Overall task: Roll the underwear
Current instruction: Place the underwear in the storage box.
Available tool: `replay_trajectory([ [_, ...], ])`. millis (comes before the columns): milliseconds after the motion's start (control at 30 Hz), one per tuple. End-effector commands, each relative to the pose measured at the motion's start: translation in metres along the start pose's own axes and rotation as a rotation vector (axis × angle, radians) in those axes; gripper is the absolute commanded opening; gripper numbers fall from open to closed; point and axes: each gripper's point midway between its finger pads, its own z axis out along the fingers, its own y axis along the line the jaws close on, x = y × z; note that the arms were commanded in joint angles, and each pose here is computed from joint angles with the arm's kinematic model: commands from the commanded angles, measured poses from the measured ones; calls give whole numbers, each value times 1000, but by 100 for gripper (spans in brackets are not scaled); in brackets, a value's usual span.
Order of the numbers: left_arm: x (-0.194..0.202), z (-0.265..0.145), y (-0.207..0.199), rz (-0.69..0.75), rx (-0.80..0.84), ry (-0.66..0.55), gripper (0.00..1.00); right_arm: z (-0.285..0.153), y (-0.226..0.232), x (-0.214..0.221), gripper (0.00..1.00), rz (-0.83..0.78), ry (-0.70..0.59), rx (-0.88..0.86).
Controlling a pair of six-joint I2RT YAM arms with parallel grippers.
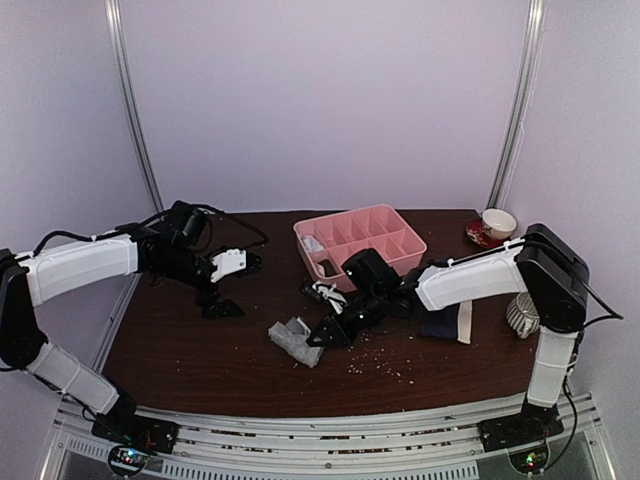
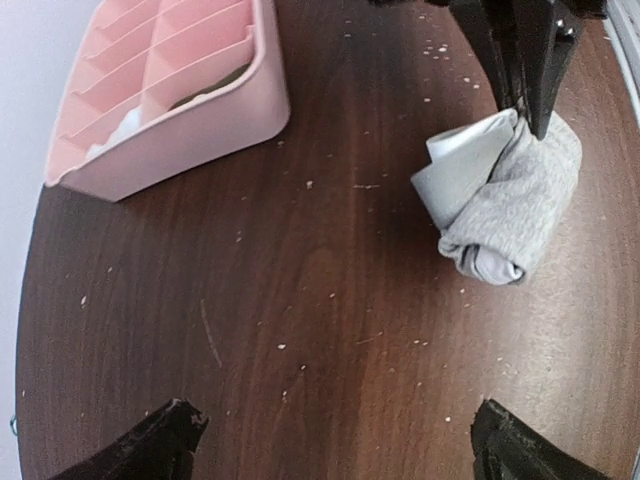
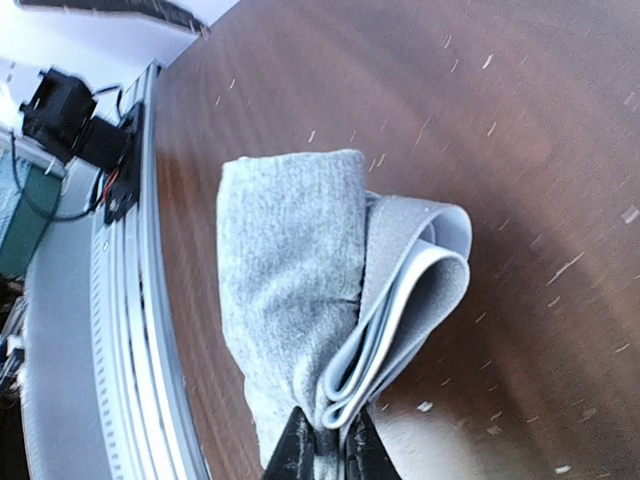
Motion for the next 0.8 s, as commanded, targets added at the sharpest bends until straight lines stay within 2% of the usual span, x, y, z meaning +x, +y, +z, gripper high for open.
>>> replay_trajectory([
  [0,-12,-22,34,-27,-198,-147,98,-39,-7,-68,0,-73,-121,180],
  [167,-7,-27,40,-53,-250,-156,98,-78,-26,-124,0,-51,-223,322],
  [333,-5,-26,41,-67,-265,-156,98,-120,-67,-174,0,32,-322,494],
  [567,-1,-27,40,-71,-281,-156,98,-147,-142,-219,0,119,-390,744],
  [767,0,-28,40,-72,-289,-159,98,-157,-184,-238,0,138,-443,899],
])
